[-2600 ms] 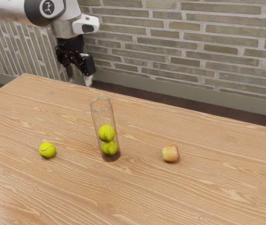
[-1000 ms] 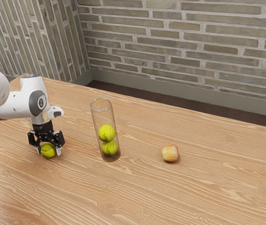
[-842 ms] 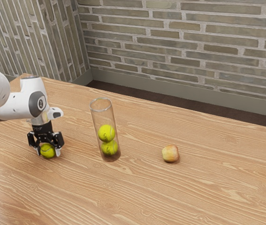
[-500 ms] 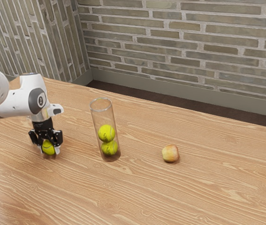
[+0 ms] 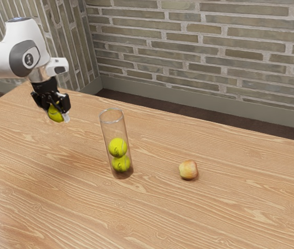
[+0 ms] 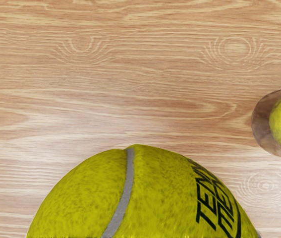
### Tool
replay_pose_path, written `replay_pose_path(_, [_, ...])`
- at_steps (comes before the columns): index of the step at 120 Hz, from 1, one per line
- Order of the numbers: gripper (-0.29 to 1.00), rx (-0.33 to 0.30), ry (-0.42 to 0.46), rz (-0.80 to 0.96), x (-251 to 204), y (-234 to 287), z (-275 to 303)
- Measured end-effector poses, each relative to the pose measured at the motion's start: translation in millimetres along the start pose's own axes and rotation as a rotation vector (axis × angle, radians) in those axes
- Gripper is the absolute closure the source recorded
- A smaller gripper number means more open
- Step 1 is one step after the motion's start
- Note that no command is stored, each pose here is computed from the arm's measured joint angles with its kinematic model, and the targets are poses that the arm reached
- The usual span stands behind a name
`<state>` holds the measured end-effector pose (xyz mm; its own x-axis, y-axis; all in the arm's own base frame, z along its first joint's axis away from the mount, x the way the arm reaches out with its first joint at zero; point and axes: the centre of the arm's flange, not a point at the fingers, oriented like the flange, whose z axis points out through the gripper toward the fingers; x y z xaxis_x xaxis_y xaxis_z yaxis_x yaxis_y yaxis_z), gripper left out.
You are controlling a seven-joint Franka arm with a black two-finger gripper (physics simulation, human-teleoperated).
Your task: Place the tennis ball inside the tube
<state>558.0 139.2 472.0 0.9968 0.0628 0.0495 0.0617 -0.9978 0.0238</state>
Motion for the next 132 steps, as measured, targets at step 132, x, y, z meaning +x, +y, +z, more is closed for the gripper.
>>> replay_pose_path(132, [0.43,0.039,-0.031,0.192,48.6,169.1,-47.2])
